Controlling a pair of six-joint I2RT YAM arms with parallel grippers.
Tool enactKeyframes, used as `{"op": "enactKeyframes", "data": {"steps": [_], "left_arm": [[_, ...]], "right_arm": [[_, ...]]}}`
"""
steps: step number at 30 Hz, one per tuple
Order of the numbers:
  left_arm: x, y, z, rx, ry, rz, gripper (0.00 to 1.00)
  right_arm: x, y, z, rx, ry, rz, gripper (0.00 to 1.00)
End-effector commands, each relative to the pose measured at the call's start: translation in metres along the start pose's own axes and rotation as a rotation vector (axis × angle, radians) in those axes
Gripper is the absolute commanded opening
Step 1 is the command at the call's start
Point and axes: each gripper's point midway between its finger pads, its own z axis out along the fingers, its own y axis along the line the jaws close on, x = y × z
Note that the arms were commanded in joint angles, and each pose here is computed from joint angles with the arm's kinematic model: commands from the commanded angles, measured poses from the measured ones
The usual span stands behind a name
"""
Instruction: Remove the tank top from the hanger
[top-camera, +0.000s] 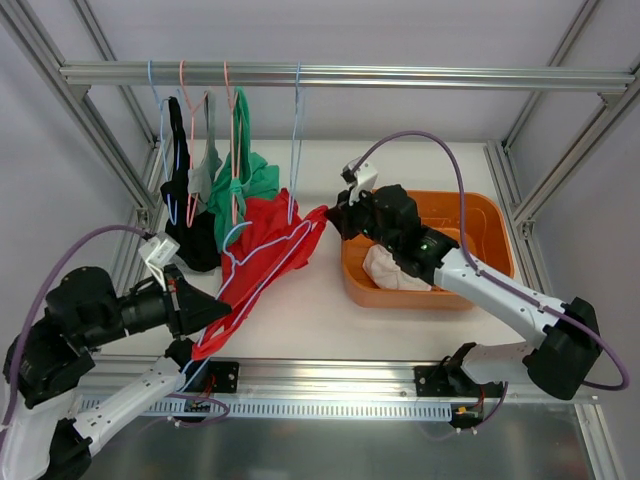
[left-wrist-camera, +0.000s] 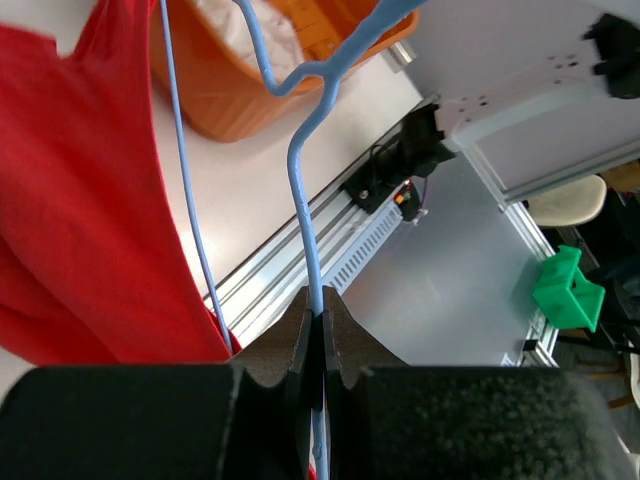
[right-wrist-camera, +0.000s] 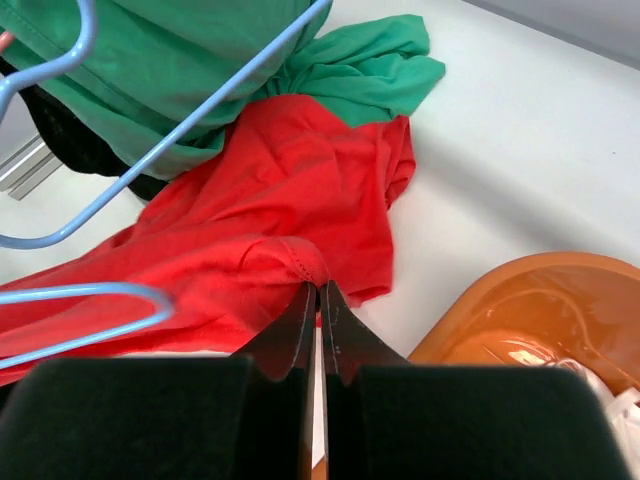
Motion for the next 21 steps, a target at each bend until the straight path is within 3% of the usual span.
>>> {"op": "enactKeyframes", "data": {"steps": [1,7,11,12,14,15,18,19,21], "left_arm": [[-0.020,-0.034,-0.014,0.126,-0.023,0.079,0.00],[-0.066,-0.059,-0.014,0.183,-0.121,0.182,0.00],[-0.108,-0.081,-0.001,0.293,-0.300,0.325,0.00],[-0.133,-0.096,-0.003,0.347,-0.425,0.393,0.00],[-0.144,-0.091,0.016,0.365,-0.513,0.442,0.00],[-0.172,-0.104,0.007,0.395,-0.682,0.516,0.00],[-0.187,-0.091,0.029,0.385,-0.839,0.582,0.00],[-0.209,-0.094,0.019,0.370,-0.984,0.598,0.00],[-0.217,-0.083,0.027,0.324,-1.067,0.620,0.00]], "right_arm": [[-0.021,0.001,-0.004,0.006,-0.008,-0.010,0.00],[-0.026,0.048,-0.031,-0.245,0.000,0.037,0.00],[-0.014,0.076,-0.058,-0.374,0.017,0.065,0.00],[-0.019,0.084,-0.071,-0.400,-0.004,0.067,0.00],[-0.017,0.096,-0.084,-0.451,-0.004,0.076,0.00],[-0.010,0.104,-0.090,-0.477,0.013,0.097,0.00],[-0.004,0.117,-0.109,-0.526,0.013,0.118,0.00],[-0.006,0.117,-0.115,-0.524,-0.001,0.122,0.00],[0.003,0.120,-0.118,-0.521,0.014,0.139,0.00]]}}
